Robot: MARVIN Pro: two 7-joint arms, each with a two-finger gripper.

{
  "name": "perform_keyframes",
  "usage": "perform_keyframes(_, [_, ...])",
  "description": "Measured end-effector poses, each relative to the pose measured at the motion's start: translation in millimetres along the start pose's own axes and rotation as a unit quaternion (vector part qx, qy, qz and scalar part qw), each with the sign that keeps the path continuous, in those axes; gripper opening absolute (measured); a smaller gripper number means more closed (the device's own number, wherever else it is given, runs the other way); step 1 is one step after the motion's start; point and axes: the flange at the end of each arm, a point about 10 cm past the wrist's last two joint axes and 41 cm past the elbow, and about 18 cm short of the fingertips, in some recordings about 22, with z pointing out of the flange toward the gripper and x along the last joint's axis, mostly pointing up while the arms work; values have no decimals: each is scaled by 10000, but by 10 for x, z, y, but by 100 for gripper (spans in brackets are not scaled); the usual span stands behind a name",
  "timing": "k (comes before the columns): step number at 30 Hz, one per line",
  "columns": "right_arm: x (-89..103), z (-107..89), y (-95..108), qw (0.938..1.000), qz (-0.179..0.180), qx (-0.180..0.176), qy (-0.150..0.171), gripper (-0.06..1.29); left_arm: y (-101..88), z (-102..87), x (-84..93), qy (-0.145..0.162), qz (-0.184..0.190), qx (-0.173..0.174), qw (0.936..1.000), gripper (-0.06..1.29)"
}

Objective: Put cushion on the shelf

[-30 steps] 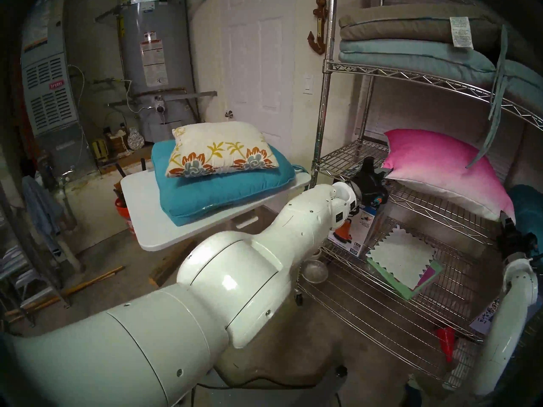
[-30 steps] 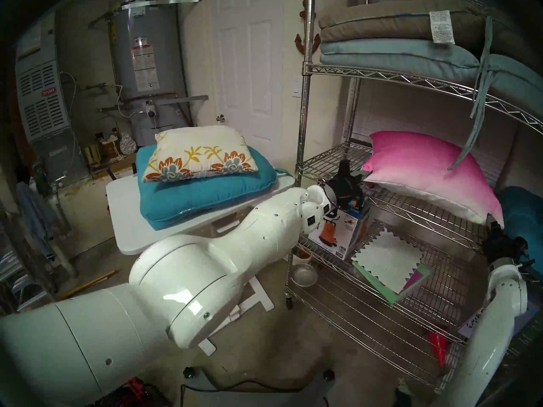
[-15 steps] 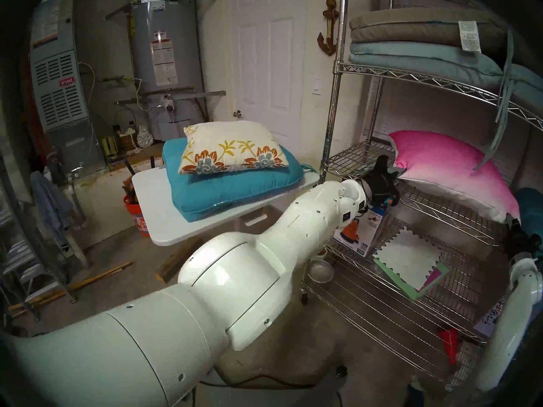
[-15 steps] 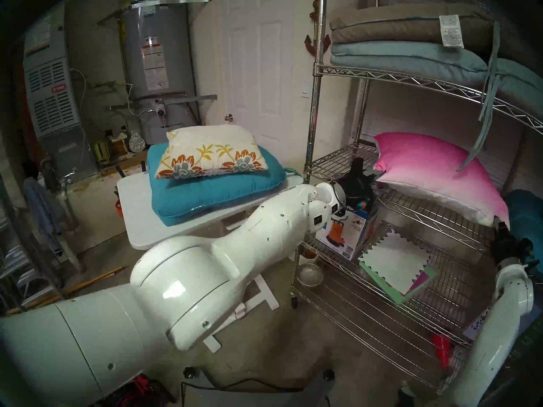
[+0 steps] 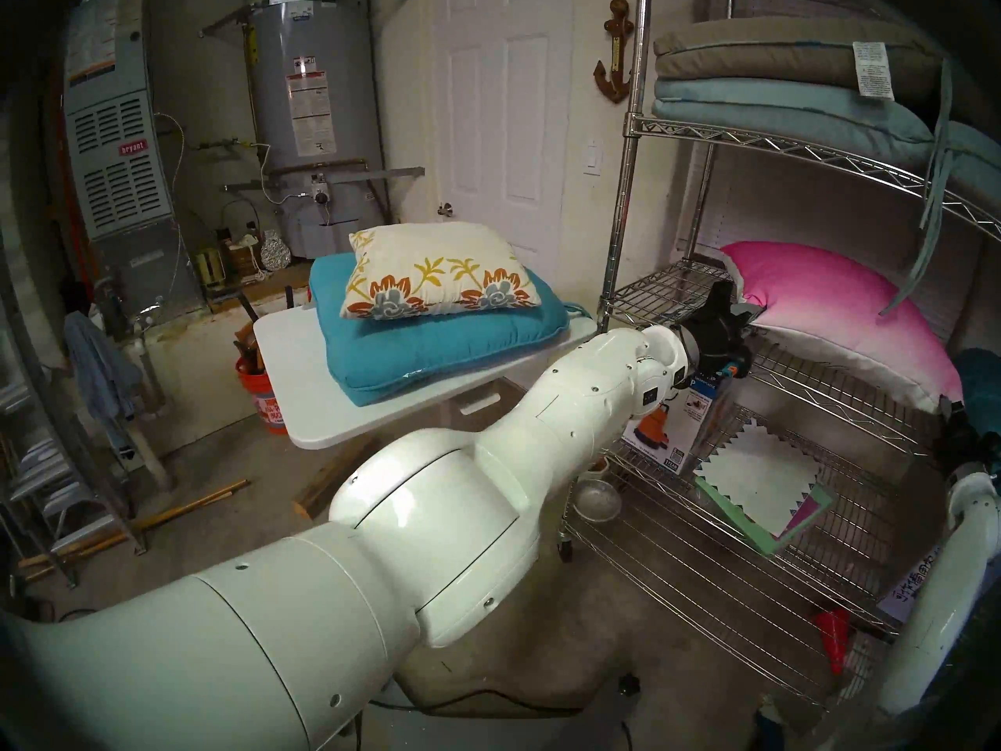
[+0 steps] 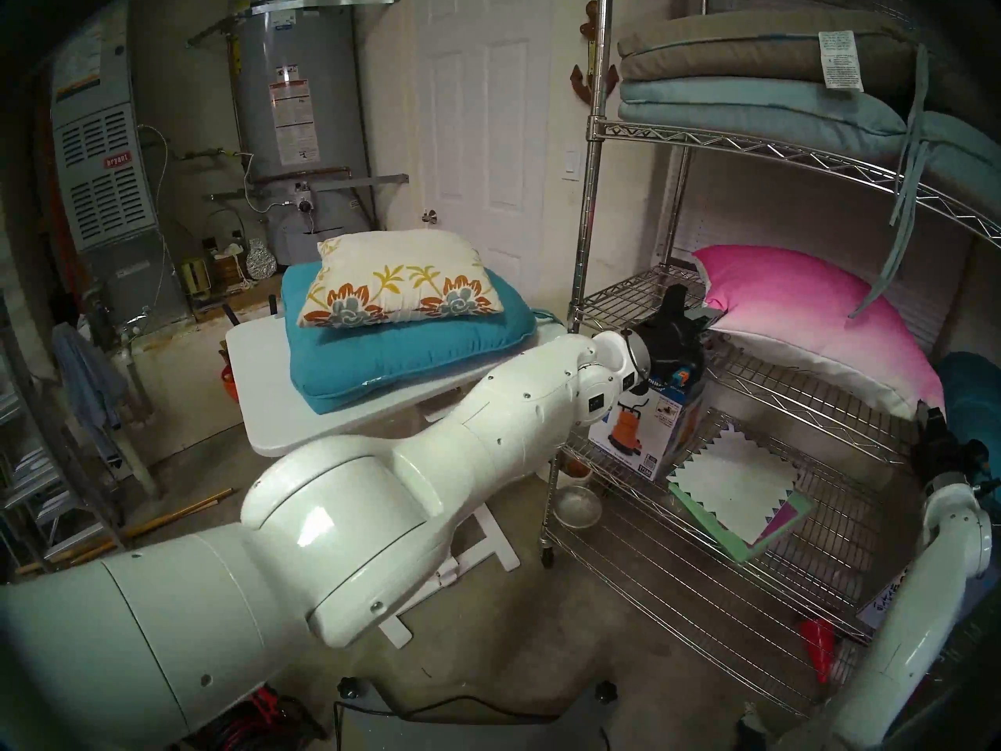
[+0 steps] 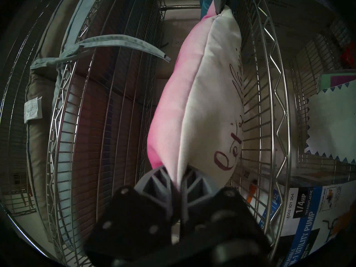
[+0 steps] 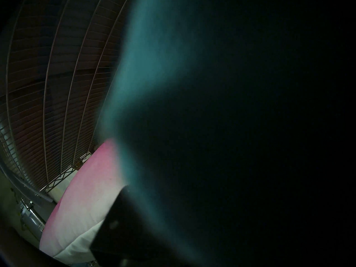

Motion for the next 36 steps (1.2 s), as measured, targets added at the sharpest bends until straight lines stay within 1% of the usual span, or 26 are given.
perform_keyframes(21, [50, -7, -4, 9992, 390, 24, 7, -3, -74, 13, -48, -230, -277, 208, 9991, 5])
perform_keyframes(36, [49, 2, -19, 9988, 481, 19, -19, -3, -111, -2, -97, -316, -486, 327, 9978, 5])
